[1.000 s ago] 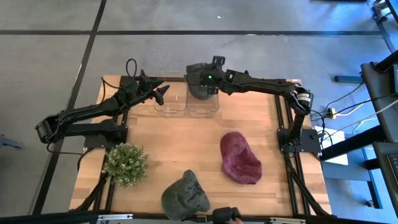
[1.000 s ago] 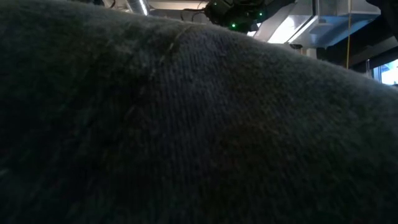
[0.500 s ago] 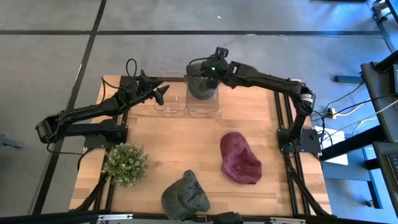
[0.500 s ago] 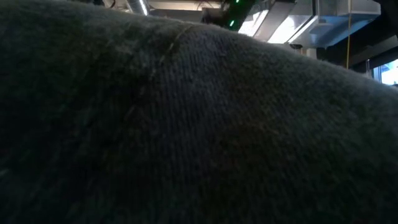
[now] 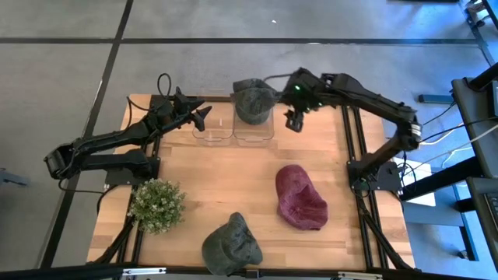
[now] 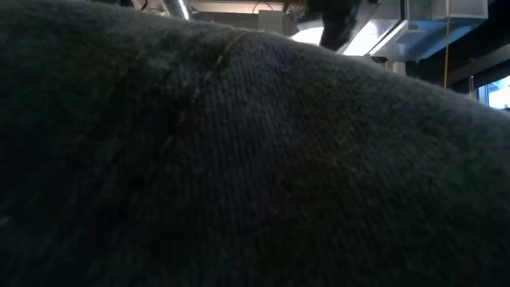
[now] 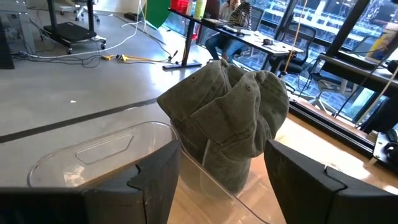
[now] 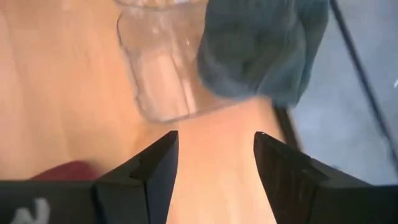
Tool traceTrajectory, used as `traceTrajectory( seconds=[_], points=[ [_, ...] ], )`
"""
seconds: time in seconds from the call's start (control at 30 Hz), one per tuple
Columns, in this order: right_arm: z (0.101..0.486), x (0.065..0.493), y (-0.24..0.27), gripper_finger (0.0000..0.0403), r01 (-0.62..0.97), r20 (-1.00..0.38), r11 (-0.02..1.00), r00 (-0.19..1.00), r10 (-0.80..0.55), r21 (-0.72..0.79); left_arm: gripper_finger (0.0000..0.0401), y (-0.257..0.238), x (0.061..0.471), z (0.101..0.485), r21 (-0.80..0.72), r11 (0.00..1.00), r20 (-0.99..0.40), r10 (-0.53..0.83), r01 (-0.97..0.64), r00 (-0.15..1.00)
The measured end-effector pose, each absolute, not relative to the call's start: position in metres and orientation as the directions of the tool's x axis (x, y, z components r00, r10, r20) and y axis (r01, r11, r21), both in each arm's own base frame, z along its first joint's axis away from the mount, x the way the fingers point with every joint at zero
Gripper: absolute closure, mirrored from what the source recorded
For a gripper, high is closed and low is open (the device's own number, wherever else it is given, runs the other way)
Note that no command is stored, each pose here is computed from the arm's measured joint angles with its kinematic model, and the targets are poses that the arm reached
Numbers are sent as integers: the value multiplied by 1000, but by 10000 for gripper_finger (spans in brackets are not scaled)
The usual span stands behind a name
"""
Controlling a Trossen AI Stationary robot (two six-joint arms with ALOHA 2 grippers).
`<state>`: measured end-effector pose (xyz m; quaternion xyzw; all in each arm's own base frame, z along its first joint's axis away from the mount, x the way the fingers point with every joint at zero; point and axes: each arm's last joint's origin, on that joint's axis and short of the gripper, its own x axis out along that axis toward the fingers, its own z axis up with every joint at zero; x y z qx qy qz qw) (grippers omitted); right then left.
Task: Pick & Place hat
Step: Put the maroon cap into the left transparent bin
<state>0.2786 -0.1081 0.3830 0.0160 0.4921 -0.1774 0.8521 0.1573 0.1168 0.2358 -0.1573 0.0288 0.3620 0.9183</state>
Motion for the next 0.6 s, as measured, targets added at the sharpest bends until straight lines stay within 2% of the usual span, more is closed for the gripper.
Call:
traceTrajectory(
  seconds=[0.1, 0.27, 0.37, 0.47, 0.6],
  points=[
    [367, 265, -95, 194, 365, -872, 929, 432, -229, -63, 174, 117, 157, 236, -269, 689, -161, 656, -673, 737],
    [320, 254, -77, 194, 351, -910, 936, 395, -125, 23, 174, 117, 157, 238, -269, 685, -146, 666, -677, 731],
    [283, 253, -70, 194, 284, -927, 950, 375, 15, 130, 174, 117, 157, 238, -269, 685, -144, 666, -677, 732],
    [248, 256, -65, 194, 204, -886, 929, 417, 203, 309, 174, 117, 157, 238, -270, 686, -144, 666, -676, 732],
    [213, 255, -68, 194, 151, -808, 886, 498, 316, 439, 174, 117, 157, 238, -271, 689, -145, 661, -672, 737]
  ],
)
